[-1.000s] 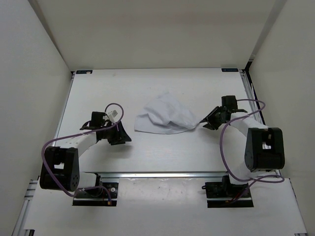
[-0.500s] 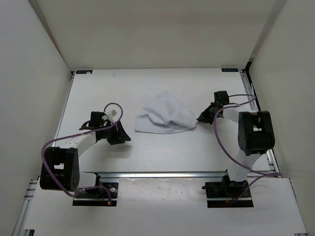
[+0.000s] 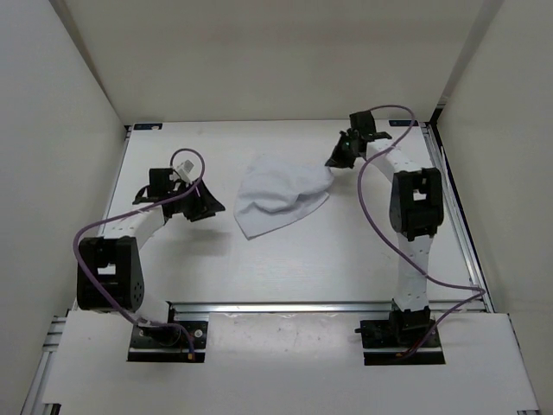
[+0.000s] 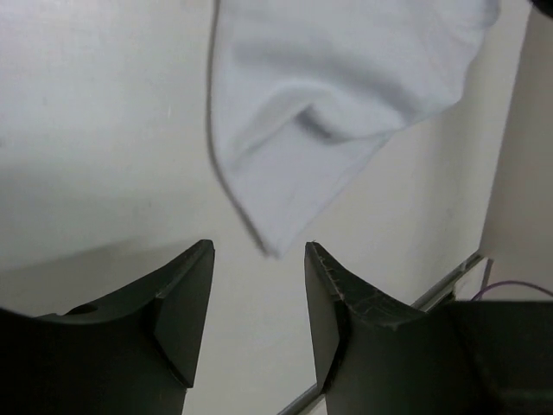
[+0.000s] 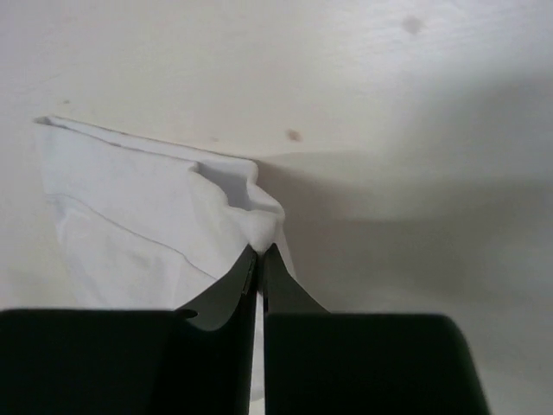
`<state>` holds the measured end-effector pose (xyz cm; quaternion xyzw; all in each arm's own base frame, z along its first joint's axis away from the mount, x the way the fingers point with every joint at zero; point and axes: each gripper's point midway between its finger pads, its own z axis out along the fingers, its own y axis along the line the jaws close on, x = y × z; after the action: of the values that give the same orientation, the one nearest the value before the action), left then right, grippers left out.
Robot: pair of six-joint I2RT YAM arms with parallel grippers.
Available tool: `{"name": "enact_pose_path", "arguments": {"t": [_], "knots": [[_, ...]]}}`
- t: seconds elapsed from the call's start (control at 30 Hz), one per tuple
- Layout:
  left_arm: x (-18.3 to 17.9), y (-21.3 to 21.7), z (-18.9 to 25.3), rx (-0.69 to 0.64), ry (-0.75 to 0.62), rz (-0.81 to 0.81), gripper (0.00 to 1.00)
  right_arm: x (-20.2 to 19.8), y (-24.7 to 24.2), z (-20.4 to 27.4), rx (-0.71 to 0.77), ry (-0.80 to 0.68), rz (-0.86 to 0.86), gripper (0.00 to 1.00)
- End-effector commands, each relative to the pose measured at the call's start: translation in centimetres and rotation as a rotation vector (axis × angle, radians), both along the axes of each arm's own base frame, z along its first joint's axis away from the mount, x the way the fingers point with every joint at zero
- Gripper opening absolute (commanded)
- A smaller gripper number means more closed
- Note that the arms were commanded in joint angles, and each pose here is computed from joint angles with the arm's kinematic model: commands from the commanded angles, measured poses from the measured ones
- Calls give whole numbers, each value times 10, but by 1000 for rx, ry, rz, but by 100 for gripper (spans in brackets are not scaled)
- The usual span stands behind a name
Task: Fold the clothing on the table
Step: Flatten the skirt out
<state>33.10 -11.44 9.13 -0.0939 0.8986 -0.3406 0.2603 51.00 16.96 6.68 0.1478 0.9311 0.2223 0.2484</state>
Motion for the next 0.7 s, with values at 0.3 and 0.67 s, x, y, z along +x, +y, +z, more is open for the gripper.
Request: {"name": "enact_pose_path", "arguments": {"t": [0.3,0.67], "knots": [[114,21,11,-30,-153,102,54,-37,93,-18,251,90,380,0],[179,18,-16,195,-183,7,53,-91,96,-40,259,209,490,0]]}}
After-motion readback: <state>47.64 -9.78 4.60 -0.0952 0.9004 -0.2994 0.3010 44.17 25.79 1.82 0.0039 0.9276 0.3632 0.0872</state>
